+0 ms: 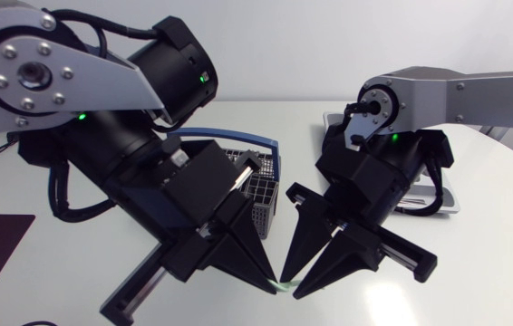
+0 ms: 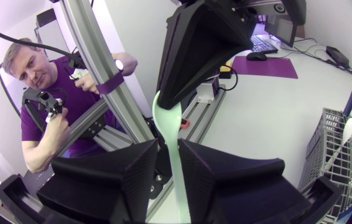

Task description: Unload the cutlery basket into the drawer organizer.

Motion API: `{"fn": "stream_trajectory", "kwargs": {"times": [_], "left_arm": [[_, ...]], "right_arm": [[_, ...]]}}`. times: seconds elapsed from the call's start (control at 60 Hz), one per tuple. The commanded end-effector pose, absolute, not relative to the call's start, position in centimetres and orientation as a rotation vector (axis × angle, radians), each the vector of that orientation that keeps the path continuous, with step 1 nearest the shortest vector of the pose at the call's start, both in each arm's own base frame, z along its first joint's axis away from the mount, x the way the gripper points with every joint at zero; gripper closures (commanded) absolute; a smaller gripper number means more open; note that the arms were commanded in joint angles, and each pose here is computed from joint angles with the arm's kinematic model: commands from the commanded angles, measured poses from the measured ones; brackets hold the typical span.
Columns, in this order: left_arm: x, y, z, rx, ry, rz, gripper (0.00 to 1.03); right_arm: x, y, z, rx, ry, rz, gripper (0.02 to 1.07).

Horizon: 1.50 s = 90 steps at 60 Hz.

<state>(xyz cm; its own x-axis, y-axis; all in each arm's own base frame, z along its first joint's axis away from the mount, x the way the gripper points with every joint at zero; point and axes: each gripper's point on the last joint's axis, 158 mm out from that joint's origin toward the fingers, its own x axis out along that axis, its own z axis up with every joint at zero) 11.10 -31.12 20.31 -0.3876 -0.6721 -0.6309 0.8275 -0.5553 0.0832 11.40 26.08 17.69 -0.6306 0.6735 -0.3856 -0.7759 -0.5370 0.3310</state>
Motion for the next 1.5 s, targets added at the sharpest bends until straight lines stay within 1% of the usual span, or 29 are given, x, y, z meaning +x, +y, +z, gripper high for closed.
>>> {"fn": "stream_trajectory", "kwargs": {"times": [0.0,0.033,0.2,0.45,0.483,0.5,0.533,0.583,0.617,0.633,0.683,0.733,0.783,0.833,0.917,0.983,1.067,1.15,1.217,1.317,1.367,1.483], "left_arm": [[10.5,-31.2,21.2,0.786,0.255,-2.054,0.97],[10.5,-31.2,21.2,0.786,0.255,-2.054,0.97],[10.5,-31.2,21.4,0.786,0.249,-2.052,0.97],[11.0,-31.4,21.6,0.783,0.248,-2.043,0.96],[11.2,-31.5,21.6,0.781,0.251,-2.039,0.93],[11.3,-31.5,21.6,0.780,0.254,-2.037,0.88],[11.4,-31.5,21.6,0.780,0.252,-2.035,0.83],[11.4,-31.5,21.6,0.780,0.253,-2.034,0.79],[11.6,-31.5,21.6,0.779,0.254,-2.031,0.71],[11.6,-31.5,21.6,0.779,0.254,-2.031,0.65],[11.7,-31.5,21.6,0.778,0.254,-2.028,0.51],[11.7,-31.6,21.6,0.775,0.257,-2.027,0.44],[12.0,-31.7,21.7,0.769,0.264,-2.019,0.34],[12.2,-31.7,21.8,0.764,0.267,-2.011,0.28],[12.7,-31.6,21.9,0.758,0.271,-1.995,0.23],[13.2,-31.4,21.9,0.753,0.278,-1.979,0.22],[14.1,-31.1,22.0,0.745,0.283,-1.949,0.15],[15.7,-30.5,22.3,0.730,0.294,-1.899,0.14],[17.0,-29.8,22.4,0.716,0.309,-1.856,0.14],[18.5,-28.9,22.2,0.681,0.348,-1.796,0.14],[19.6,-28.5,22.0,0.649,0.388,-1.750,0.14],[22.2,-28.0,20.9,0.618,0.474,-1.626,0.14]], "right_arm": [[10.2,25.8,17.7,-0.267,0.576,2.216,0.89],[10.1,25.8,17.7,-0.270,0.573,2.219,0.89],[9.9,25.8,17.7,-0.273,0.565,2.223,1.01],[9.7,25.6,17.8,-0.283,0.551,2.222,1.01],[9.7,25.6,17.8,-0.283,0.551,2.222,1.01],[9.7,25.6,17.7,-0.282,0.551,2.221,1.01],[9.7,25.6,17.7,-0.281,0.553,2.220,1.01],[9.7,25.6,17.7,-0.282,0.551,2.219,1.01],[9.7,25.6,17.7,-0.283,0.549,2.219,1.01],[9.7,25.6,17.6,-0.281,0.551,2.218,1.01],[9.7,25.5,17.6,-0.279,0.554,2.217,1.01],[9.7,25.5,17.5,-0.281,0.554,2.215,1.01],[9.8,25.4,17.4,-0.280,0.550,2.210,1.01],[9.8,25.4,17.4,-0.279,0.550,2.207,1.01],[10.1,25.2,17.4,-0.276,0.549,2.195,1.01],[10.2,25.0,17.2,-0.278,0.544,2.184,1.01],[10.8,24.7,16.9,-0.279,0.545,2.160,1.01],[12.0,24.0,16.3,-0.296,0.547,2.112,1.01],[13.5,23.2,15.4,-0.336,0.555,2.042,1.01],[16.5,21.7,13.7,-0.421,0.561,1.889,1.01],[18.6,20.9,12.3,-0.480,0.571,1.782,1.01],[22.2,18.3,11.0,-0.543,0.558,1.616,1.01]]}}
